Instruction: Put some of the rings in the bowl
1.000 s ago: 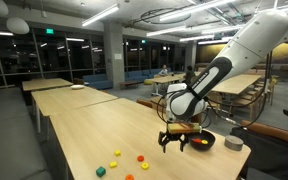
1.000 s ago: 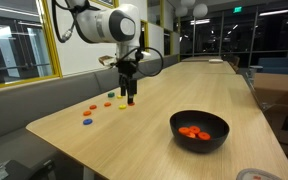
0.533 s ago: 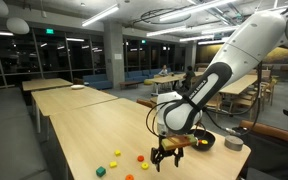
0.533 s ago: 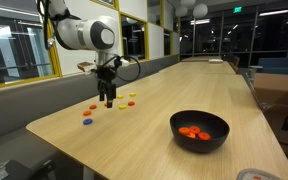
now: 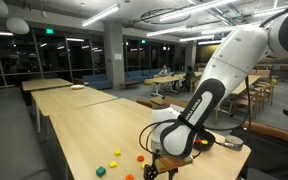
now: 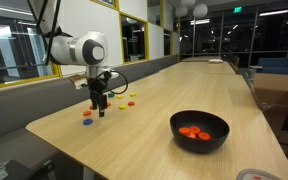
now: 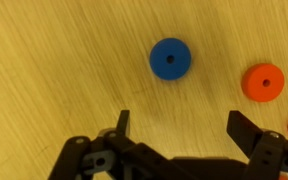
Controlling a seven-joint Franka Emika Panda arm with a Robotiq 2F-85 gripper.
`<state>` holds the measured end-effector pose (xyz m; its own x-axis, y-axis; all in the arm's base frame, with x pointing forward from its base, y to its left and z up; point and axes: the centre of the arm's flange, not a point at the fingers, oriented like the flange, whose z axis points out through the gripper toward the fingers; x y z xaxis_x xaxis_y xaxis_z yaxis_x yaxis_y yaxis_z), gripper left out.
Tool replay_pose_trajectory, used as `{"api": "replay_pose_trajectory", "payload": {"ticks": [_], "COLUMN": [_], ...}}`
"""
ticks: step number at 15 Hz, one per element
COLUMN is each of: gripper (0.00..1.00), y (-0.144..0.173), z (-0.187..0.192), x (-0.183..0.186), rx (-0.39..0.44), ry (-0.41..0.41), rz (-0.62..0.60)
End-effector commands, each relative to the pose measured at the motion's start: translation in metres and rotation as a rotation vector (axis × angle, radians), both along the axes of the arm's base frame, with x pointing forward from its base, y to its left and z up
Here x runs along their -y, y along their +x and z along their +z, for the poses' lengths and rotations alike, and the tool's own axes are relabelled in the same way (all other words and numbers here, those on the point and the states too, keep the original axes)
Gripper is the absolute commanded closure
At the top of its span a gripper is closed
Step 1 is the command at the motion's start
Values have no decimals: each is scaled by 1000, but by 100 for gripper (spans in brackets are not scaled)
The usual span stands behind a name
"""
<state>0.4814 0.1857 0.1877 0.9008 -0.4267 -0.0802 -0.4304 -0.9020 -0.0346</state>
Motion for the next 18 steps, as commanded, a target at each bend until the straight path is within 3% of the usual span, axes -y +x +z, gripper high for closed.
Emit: {"api": "replay_pose_trajectory", "payload": {"ticks": [1,8,18], "gripper": [0,0,0], "y": [-1,-22,-48], "z": [-7,-7,-15], "x": [-19,-36,-29], "rx": [48,70,69], "ry": [-28,-60,-68], "rz": [-34,-100,-207]}}
